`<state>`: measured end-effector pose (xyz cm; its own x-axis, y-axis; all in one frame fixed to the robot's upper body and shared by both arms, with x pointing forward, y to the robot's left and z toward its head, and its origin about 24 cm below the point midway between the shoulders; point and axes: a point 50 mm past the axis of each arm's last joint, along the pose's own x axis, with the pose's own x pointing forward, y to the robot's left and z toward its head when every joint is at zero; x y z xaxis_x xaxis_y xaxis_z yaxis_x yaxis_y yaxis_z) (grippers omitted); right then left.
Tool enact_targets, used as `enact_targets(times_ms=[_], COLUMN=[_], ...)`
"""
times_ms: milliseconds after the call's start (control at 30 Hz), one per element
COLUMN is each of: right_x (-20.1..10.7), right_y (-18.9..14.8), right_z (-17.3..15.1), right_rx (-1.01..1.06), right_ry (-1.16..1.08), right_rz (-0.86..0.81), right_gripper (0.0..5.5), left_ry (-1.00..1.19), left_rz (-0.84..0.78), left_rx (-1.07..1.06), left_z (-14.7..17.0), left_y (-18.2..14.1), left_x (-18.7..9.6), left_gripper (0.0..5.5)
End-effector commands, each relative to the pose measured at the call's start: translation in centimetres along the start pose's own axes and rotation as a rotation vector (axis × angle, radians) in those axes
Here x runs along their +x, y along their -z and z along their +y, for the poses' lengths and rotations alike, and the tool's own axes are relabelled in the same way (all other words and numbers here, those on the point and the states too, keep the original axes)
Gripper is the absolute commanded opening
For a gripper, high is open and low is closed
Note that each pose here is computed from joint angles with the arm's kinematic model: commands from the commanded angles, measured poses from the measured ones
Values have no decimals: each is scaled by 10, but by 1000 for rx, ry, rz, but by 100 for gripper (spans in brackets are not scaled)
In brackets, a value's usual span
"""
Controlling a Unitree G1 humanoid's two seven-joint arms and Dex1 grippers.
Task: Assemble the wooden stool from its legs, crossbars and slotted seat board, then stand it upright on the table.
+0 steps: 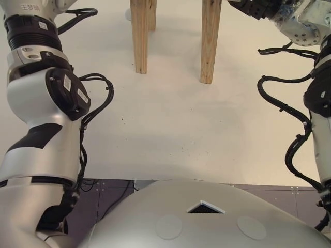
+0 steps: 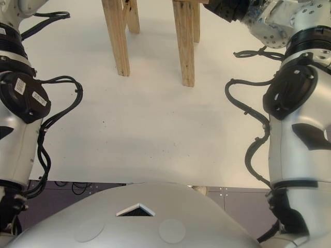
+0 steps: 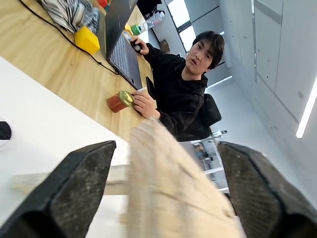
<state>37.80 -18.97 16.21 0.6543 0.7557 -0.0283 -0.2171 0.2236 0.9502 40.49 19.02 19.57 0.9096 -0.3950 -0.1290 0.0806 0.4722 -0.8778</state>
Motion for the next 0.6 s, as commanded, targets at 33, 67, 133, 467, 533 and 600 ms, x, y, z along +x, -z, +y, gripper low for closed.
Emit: enact_targets(times_ms=[33,67,133,467,533,600], right_x=[-8,-9,-10,-4,-4,-3], right_y=[6,4,0,-15,-17,-17], right_z=[-22,-22,-20,-26,-28,-35], right_rx=[7,-2,-19,-33,-52,-63], right_ry=[79,69,43,85,106,142], right_rz=[-6,-19,-56,-314,-367,-418], right_gripper=[429,429,429,434,434,434], left_ry=[49,60,81,78,36,-10], left_rz=[-93,-111,-163,-384,-403,-409], left_rx=[-36,-47,-71,-95,-71,-16], left_z=[0,0,4,45,56,64], left_y=[-15,-18,-24,-8,5,21], left_x=[-9,-11,-17,-49,-56,-62], left_gripper=[374,374,374,242,211,172])
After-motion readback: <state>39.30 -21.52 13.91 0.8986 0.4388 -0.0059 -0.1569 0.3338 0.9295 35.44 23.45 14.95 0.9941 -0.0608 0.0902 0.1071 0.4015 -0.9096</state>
